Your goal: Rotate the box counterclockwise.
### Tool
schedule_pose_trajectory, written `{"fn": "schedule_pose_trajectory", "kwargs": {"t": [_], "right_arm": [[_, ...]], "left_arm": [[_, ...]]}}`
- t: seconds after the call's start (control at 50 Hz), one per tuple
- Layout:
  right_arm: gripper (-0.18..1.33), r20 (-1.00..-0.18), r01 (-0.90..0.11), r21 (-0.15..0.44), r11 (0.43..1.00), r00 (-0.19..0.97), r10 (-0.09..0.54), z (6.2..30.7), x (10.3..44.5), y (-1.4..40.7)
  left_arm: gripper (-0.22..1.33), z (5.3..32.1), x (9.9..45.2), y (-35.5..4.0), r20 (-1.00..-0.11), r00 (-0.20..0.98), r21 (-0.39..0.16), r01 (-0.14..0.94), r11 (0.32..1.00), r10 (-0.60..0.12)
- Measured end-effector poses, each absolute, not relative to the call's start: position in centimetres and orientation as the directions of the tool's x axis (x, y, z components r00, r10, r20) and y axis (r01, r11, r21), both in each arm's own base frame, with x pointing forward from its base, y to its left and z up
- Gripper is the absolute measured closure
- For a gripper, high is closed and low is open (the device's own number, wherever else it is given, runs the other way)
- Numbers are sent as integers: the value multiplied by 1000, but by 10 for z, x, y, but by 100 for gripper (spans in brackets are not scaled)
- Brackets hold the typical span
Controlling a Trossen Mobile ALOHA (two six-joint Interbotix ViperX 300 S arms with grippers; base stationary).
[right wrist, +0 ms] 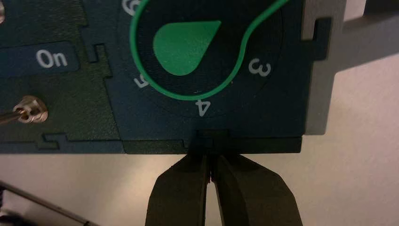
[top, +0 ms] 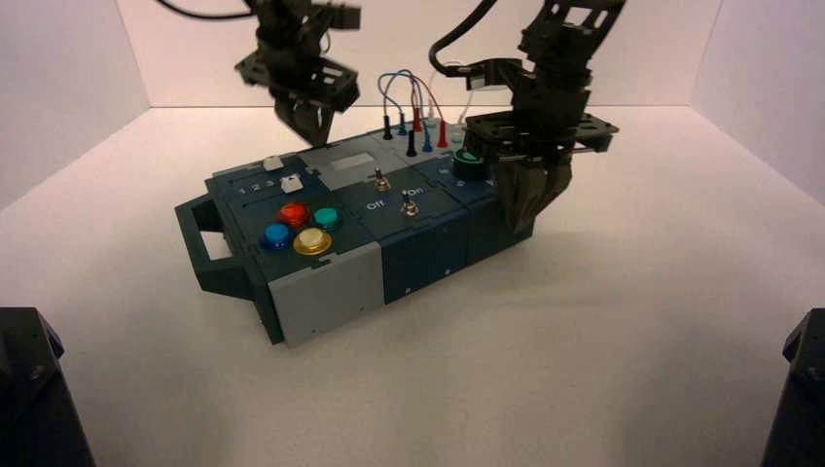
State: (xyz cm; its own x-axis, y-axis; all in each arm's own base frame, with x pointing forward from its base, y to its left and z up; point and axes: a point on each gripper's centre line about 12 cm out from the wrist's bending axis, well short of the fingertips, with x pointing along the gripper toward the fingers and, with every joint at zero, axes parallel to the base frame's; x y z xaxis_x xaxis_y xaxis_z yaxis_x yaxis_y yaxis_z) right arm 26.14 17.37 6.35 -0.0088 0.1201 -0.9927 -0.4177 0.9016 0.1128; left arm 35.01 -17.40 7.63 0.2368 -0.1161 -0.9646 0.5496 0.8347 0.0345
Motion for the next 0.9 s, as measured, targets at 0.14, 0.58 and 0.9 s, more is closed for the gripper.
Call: {"fn": "schedule_pose_trajectory", "kwargs": {"t": [0.14,0.58,0.9], "right_arm": [[129,-994,-432,92,897,12,107,65,284,177],[129,-993,-418,74,905,53,106,65,329,183],[130,-992,-412,73,908,64,108,63,328,181]], "left_arm": [[126,81,336,-188,-968,220,30,586,810,-123],[126,78,319,-201,-969,208,30,632,775,-132],[127,108,332,-195,-944,284,40,602,797,-168]]}}
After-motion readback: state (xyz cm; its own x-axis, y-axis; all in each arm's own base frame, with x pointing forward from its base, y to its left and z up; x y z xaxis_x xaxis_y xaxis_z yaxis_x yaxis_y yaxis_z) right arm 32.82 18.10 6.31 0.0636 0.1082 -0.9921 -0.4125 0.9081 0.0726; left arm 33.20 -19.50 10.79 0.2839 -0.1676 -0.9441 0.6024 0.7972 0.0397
